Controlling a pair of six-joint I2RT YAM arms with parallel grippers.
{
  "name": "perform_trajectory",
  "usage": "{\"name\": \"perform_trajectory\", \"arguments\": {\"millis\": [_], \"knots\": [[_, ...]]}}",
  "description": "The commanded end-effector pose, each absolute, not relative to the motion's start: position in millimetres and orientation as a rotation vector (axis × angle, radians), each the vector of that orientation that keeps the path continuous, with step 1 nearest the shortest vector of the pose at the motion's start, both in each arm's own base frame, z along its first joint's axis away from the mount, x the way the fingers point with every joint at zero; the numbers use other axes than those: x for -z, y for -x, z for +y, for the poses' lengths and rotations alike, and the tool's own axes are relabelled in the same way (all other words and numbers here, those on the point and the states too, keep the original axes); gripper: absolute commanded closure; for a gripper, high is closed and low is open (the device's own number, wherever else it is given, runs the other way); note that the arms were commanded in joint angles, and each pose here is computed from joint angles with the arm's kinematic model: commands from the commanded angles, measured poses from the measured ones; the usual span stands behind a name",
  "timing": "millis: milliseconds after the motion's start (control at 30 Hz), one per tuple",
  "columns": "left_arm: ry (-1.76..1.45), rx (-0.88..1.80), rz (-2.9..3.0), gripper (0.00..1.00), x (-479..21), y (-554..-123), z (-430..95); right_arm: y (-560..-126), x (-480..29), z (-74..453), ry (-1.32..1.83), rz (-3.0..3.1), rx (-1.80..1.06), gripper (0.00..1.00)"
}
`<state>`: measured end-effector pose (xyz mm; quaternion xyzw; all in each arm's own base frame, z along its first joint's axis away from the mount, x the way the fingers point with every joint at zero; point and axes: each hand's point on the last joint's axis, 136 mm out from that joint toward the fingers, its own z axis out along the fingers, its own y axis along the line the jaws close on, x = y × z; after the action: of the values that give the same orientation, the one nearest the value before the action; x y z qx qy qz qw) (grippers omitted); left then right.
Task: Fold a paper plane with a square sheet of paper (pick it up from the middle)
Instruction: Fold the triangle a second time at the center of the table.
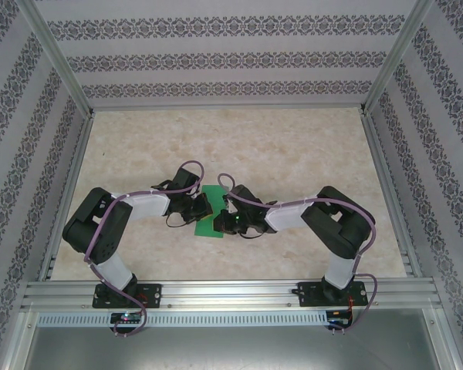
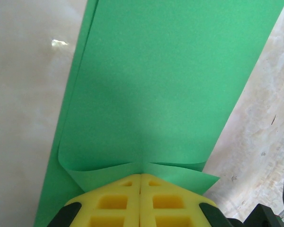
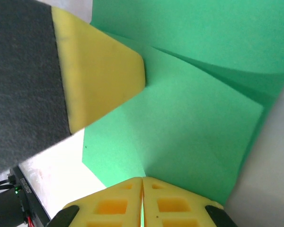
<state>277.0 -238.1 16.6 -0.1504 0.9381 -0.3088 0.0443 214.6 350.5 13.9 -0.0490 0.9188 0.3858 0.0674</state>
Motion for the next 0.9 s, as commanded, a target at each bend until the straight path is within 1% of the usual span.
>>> {"name": "perform_trajectory", "arguments": {"millis": [0, 133, 267, 433, 667, 867], "knots": [[0.461, 0.829, 2.921, 0.93, 0, -270, -228, -193, 11, 325, 0.084, 2.892, -1.078, 0.90], [0.462, 0.828, 2.930, 0.93, 3, -269, -228, -184, 5, 325, 0.124, 2.898, -1.101, 0.89], [0.468, 0.824, 2.929, 0.93, 3, -270, -228, -170, 5, 322, 0.225, 2.968, -0.973, 0.89], [0.466, 0.826, 2.925, 0.93, 1, -271, -228, -162, 4, 320, 0.250, 2.996, -0.930, 0.89], [0.457, 0.826, 2.923, 0.93, -2, -271, -228, -165, -6, 313, 0.175, 2.965, -0.960, 0.89], [0.451, 0.835, 2.922, 0.93, -3, -272, -230, -189, -51, 339, 0.247, 2.799, -1.073, 0.88]]}}
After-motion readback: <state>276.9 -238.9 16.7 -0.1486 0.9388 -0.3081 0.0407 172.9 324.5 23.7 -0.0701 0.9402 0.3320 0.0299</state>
